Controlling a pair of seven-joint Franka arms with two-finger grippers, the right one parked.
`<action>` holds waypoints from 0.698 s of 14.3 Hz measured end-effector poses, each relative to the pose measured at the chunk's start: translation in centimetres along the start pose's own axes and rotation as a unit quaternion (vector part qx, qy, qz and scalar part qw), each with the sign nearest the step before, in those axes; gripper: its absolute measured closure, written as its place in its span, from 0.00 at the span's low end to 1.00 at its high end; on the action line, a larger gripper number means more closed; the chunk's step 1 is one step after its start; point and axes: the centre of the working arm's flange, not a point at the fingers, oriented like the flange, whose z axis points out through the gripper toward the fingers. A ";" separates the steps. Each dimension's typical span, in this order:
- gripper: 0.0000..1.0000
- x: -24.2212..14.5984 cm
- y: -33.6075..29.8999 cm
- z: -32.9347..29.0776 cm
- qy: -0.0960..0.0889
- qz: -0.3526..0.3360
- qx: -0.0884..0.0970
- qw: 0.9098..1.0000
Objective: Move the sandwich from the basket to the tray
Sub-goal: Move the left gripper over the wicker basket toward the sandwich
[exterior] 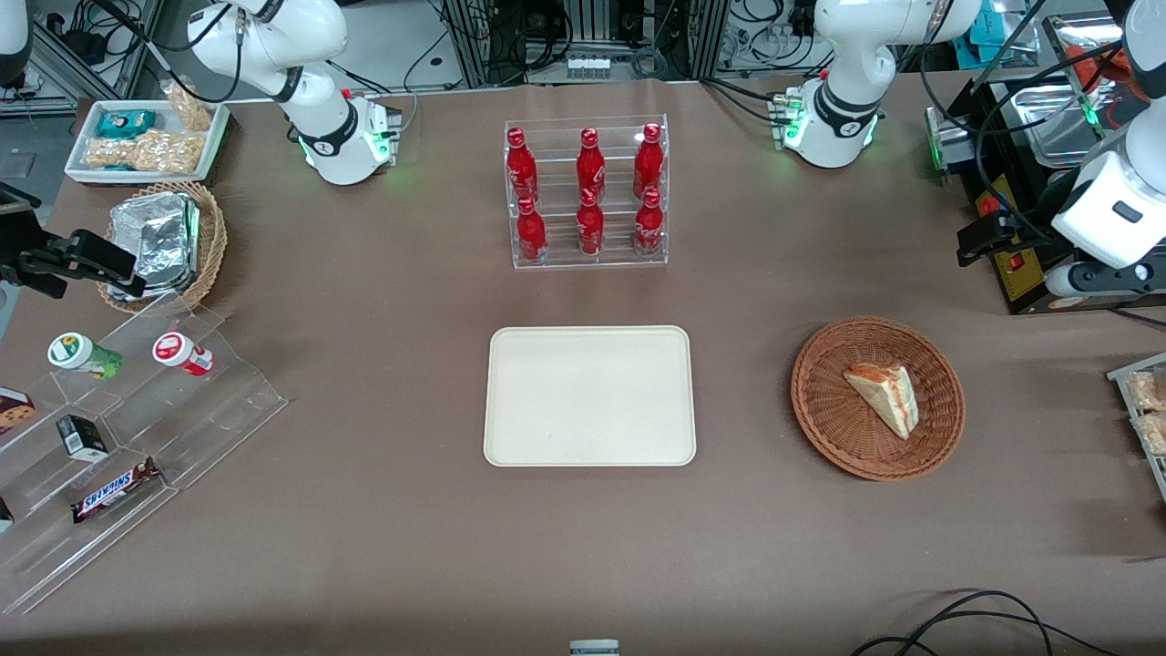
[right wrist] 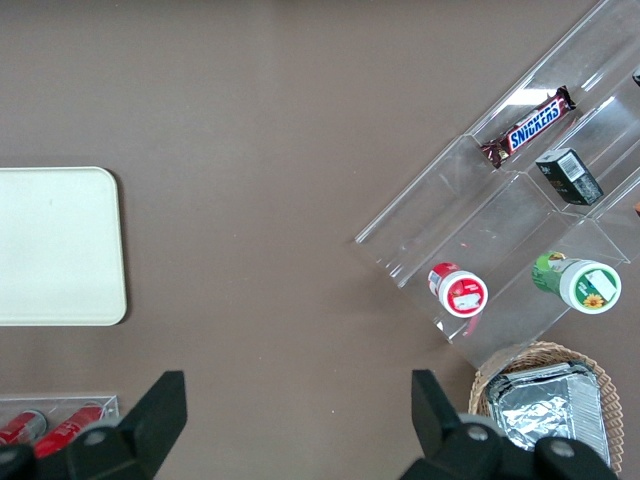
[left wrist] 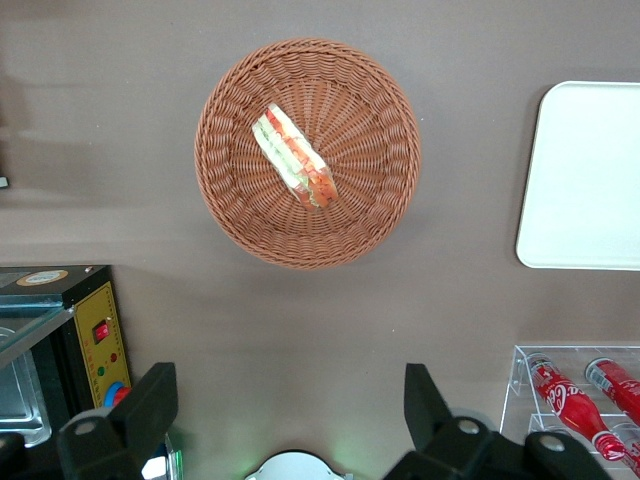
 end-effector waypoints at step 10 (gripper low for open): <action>0.00 0.4 -0.1 0.7 -0.008 -0.002 0.001 1.000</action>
